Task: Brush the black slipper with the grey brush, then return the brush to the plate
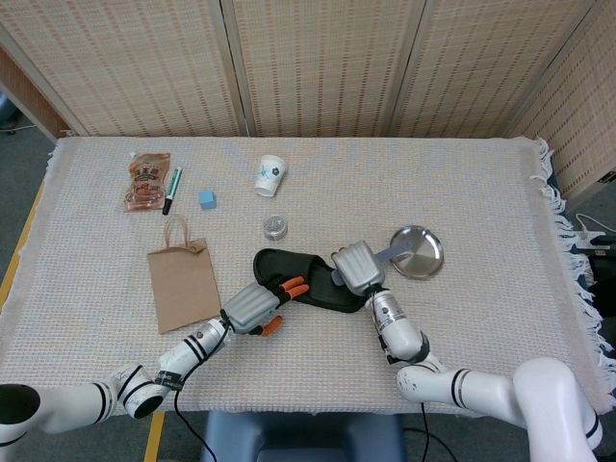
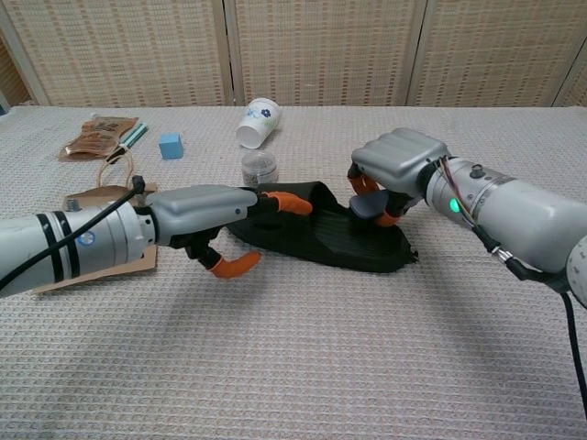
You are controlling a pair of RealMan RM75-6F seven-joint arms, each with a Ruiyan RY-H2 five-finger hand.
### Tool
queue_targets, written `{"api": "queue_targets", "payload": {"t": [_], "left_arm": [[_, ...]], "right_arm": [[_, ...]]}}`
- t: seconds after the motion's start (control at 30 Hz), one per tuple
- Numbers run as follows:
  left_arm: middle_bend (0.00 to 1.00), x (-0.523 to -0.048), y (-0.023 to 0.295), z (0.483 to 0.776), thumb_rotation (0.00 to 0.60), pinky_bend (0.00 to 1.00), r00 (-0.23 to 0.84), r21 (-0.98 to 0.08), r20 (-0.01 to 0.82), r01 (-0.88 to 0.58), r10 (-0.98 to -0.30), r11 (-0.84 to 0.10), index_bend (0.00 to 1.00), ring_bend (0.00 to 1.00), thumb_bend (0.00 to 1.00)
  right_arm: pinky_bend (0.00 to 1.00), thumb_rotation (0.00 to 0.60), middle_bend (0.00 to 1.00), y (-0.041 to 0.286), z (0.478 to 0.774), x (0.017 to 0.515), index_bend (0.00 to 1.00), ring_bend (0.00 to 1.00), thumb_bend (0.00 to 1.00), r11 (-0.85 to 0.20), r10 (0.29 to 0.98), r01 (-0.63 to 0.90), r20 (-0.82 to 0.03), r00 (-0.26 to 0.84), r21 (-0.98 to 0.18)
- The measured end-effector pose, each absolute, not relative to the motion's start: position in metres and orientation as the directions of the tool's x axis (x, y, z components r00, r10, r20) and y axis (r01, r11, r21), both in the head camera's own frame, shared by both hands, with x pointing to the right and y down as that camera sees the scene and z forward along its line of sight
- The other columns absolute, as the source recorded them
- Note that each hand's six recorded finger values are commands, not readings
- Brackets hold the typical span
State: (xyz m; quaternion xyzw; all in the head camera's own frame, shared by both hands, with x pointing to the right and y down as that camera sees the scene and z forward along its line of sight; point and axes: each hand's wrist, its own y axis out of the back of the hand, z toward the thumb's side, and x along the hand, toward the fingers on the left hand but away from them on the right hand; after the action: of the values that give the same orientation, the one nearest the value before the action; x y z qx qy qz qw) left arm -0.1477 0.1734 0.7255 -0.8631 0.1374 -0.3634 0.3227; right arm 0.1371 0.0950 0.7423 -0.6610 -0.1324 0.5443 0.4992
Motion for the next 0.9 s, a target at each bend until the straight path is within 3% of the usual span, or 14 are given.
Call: {"api": "queue_targets", "payload": {"t": [0.53, 0.9], "left_arm": [[0.00, -0.149, 0.171, 0.727, 0.600, 0.07, 0.697, -0.660, 0.541, 0.004, -0.471, -0.751, 0.00, 0.00, 0.60], [0.00, -0.149, 0.169, 0.729, 0.600, 0.07, 0.697, -0.655, 0.541, -0.004, -0.472, -0.756, 0.00, 0.00, 0.59]], "right_arm": [[0.61, 0.600, 0.55, 0.095, 0.741, 0.176, 0.80, 0.56, 0.29, -0.413, 0.708, -0.509, -0.618, 0.342, -0.755], [0.61, 0.600, 0.55, 0.098, 0.739, 0.141, 0.80, 0.56, 0.29, -0.411, 0.697, -0.475, -0.604, 0.387, -0.778]]}}
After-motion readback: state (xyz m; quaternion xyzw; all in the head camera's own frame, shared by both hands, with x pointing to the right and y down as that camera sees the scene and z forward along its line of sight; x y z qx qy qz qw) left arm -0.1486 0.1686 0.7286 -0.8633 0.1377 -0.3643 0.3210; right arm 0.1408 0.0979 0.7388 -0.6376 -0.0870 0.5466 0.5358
